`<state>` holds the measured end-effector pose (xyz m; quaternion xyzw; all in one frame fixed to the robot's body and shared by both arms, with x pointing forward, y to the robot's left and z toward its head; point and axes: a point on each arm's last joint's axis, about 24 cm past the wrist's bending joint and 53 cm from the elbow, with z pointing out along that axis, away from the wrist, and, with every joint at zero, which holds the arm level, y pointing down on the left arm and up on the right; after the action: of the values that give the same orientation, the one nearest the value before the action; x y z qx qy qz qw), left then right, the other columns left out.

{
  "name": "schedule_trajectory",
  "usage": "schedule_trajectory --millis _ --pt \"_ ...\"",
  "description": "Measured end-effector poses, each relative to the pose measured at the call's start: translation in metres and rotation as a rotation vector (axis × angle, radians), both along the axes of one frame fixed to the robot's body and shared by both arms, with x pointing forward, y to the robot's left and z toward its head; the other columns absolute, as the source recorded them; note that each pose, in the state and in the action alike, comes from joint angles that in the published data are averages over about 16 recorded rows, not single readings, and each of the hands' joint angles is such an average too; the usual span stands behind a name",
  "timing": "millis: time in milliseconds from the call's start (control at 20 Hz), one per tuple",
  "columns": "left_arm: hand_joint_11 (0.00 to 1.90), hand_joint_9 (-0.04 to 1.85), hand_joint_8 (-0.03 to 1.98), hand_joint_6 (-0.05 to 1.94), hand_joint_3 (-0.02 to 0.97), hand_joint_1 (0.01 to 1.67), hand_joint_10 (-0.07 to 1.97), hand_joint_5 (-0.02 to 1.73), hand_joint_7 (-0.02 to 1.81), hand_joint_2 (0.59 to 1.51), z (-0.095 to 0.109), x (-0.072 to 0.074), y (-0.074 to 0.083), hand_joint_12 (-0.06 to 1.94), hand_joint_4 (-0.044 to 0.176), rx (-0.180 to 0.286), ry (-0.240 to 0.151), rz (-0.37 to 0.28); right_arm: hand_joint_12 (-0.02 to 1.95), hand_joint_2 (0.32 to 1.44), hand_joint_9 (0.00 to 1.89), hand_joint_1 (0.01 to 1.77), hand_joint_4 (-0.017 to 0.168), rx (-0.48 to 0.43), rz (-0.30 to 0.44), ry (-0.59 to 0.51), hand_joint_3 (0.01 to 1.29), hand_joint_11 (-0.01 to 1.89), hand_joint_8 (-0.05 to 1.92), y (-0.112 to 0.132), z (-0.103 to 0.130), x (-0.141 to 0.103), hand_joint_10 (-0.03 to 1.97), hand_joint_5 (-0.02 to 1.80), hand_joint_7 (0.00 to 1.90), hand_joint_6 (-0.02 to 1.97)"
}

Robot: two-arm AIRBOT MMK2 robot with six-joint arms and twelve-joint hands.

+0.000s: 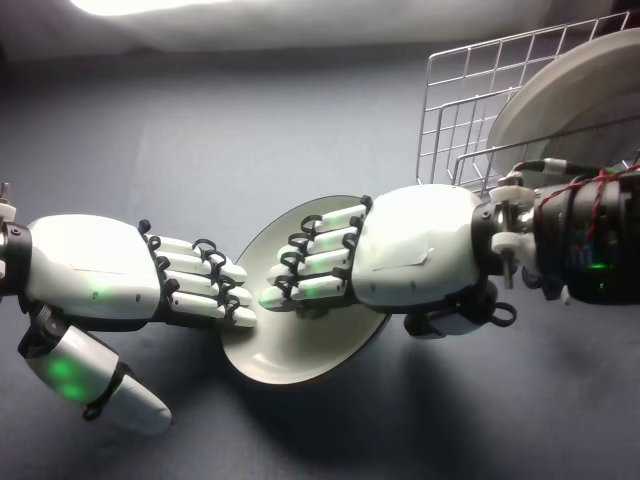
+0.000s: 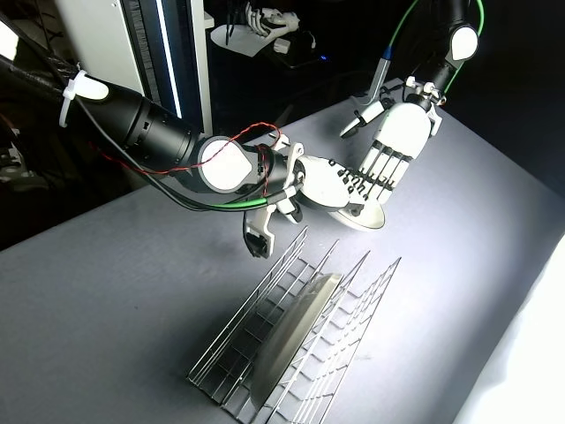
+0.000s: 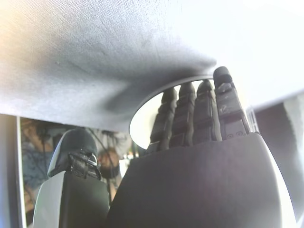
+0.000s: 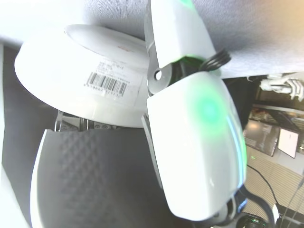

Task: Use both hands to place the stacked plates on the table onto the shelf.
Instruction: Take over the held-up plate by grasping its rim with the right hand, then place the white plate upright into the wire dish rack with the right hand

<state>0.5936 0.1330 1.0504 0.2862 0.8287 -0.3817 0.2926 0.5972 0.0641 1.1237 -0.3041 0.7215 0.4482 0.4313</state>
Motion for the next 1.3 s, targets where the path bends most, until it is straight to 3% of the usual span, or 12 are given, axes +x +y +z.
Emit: schedule_trajectory --millis 450,750,1050,1300 --pt "0.03 0.01 -0.01 -0.02 0.004 0.02 -0.04 0.13 0.08 1.173 0.000 0.000 0.000 0.08 -0.002 0.000 0.000 0.000 0.72 1.02 0.08 1.41 0.002 0.000 0.002 -0.004 0.01 0.01 0.00 0.005 0.000 0.001 0.01 0.08 0.05 0.02" --pt "0.03 0.00 -0.01 -0.02 0.003 0.02 -0.03 0.12 0.07 1.174 0.000 0.000 0.000 0.06 -0.002 0.001 0.000 -0.001 0.85 1.04 0.23 1.37 0.000 0.009 0.011 -0.010 0.01 0.11 0.04 0.007 0.003 0.000 0.07 0.25 0.22 0.05" --pt "0.02 0.00 -0.01 -0.02 0.003 0.02 -0.03 0.10 0.06 1.166 0.001 0.001 0.000 0.03 -0.004 0.002 -0.005 -0.002 1.08 1.02 0.51 1.35 -0.002 0.029 0.035 -0.019 0.01 0.42 0.32 0.010 0.010 -0.005 0.42 0.51 0.50 0.32" --pt "0.02 0.01 -0.01 -0.01 0.002 0.02 -0.02 0.10 0.06 1.164 0.014 0.007 0.002 0.02 -0.003 -0.007 -0.034 0.005 1.35 0.98 0.77 1.34 -0.004 0.051 0.058 -0.030 0.01 0.73 0.63 0.013 0.019 -0.011 0.83 0.71 0.73 0.54"
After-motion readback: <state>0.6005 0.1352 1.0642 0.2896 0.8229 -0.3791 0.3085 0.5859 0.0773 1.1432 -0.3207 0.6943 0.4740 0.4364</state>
